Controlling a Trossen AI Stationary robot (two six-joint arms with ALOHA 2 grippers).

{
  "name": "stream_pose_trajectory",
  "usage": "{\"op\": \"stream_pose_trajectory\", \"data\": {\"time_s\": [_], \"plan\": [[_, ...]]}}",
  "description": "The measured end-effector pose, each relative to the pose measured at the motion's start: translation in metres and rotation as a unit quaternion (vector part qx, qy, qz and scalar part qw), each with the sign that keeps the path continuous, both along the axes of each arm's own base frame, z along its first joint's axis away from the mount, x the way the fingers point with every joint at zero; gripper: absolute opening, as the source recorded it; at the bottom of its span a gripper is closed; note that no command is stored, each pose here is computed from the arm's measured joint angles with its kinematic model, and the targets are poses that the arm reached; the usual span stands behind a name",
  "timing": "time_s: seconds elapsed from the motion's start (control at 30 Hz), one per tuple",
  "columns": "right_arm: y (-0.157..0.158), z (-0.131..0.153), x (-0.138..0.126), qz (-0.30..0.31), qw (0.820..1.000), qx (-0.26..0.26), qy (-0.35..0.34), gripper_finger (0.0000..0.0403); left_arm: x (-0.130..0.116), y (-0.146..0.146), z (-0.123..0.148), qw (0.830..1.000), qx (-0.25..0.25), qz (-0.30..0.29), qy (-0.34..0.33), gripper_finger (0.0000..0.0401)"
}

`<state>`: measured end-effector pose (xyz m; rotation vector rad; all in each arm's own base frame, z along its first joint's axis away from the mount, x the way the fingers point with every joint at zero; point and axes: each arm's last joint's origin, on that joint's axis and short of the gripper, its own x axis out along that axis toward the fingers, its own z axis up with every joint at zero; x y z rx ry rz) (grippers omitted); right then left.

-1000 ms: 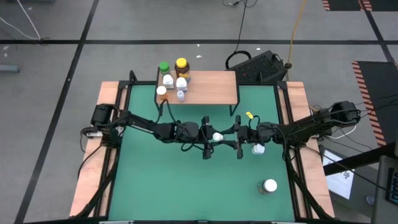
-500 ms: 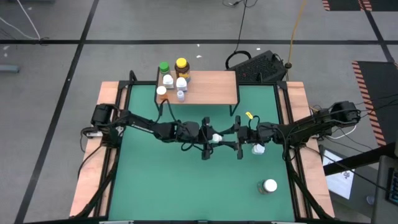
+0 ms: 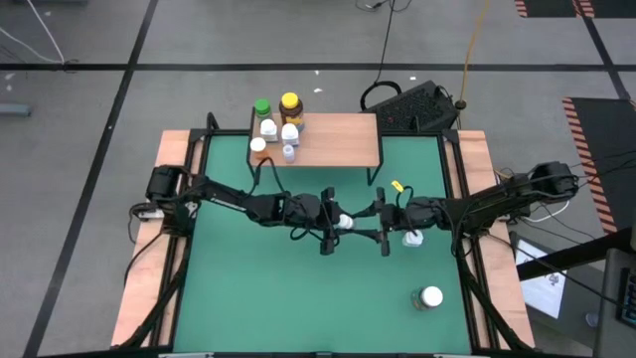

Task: Pick and place medicine bottles onto shelf by color
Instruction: Put the small white pill bottle on the shelf

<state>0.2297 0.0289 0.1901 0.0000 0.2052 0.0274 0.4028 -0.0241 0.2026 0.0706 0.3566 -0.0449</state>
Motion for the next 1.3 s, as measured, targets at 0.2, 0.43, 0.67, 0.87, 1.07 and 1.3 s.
{"op": "stream_pose_trajectory", "data": {"time_s": [0.2,0.43,0.67,0.87,1.07,1.3], "plan": [[-0.001,0.003,-0.004,-0.013,1.0,0.02,0.005,0.0192,0.0,-0.005,0.0,1.0,0.02,-0.013,-0.002,0.0163],[0.001,0.006,-0.002,0.013,0.999,0.043,-0.016,0.0199,0.0,-0.008,0.001,0.998,0.057,-0.029,-0.007,0.0163],[0.0,0.001,-0.005,-0.003,0.997,0.076,-0.025,0.0237,-0.001,-0.019,0.001,0.994,0.091,-0.05,-0.012,0.0163],[-0.001,-0.001,-0.024,0.029,0.974,0.197,-0.107,0.0255,-0.003,-0.03,0.001,0.99,0.124,-0.067,-0.015,0.0167],[-0.002,-0.005,-0.035,0.037,0.953,0.267,-0.138,0.0289,-0.002,-0.042,0.01,0.983,0.151,-0.083,-0.064,0.0167],[0.003,-0.004,-0.036,0.052,0.938,0.318,-0.13,0.0336,0.0,-0.045,0.025,0.974,0.163,-0.067,-0.142,0.0168]]}}
